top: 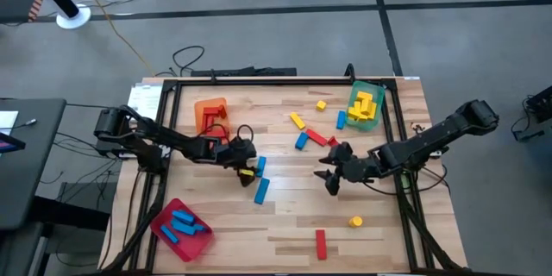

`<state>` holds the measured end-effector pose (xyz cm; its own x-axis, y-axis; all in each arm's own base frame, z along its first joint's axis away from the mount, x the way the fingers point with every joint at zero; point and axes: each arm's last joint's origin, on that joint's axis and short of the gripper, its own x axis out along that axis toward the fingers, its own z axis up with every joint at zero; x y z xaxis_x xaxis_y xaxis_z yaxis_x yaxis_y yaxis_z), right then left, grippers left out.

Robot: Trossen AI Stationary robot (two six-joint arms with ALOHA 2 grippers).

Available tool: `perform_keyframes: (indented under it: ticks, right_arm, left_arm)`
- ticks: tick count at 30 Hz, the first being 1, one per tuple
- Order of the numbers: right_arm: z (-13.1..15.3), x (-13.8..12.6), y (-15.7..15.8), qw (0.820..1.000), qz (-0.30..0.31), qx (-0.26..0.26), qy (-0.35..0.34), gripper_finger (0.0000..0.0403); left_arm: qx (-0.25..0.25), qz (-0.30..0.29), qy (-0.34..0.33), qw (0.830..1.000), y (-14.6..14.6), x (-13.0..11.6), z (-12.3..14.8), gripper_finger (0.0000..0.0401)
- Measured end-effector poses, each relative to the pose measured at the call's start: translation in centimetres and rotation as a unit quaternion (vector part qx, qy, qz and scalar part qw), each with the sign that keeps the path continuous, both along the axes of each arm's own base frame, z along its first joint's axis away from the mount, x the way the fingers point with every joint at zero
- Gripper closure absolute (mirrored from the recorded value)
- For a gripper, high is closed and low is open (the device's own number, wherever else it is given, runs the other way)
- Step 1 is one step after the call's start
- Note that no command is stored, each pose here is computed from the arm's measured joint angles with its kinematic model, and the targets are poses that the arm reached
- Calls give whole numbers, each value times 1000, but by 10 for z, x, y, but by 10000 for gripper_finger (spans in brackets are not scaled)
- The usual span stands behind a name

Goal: Sort blocks
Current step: Put the blue wooden block into the red bin

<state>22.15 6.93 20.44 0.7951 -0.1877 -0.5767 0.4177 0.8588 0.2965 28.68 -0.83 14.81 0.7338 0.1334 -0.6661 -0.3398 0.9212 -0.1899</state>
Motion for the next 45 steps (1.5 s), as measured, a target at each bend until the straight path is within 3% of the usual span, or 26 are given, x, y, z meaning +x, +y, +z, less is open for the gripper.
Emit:
perform_keyframes:
  ticks: [4,13,18,25,30,35,41,45]
  right_arm:
    - [0,0,-1,1000,2,-5,1,143]
    - [1,0,0,1000,4,-7,-1,143]
    - [1,0,2,1000,9,-5,-2,143]
    - [1,0,2,1000,9,-6,-2,143]
    - [1,-1,3,1000,11,-6,-2,143]
    - [0,-1,5,1000,15,-6,-1,143]
    - [1,-1,4,1000,14,-6,-1,143]
    - [0,-1,4,1000,14,-6,-1,143]
  left_arm:
    - [4,17,-13,1000,1,4,-2,106]
    - [29,24,56,998,-1,35,-25,106]
    - [84,31,100,991,-4,46,-25,110]
    - [135,-10,133,982,-6,48,-19,158]
    - [189,-60,181,963,-6,38,-7,177]
    - [207,-90,209,952,-6,26,8,155]
    - [174,-129,210,954,-4,19,17,103]
    - [165,-133,257,943,4,10,11,89]
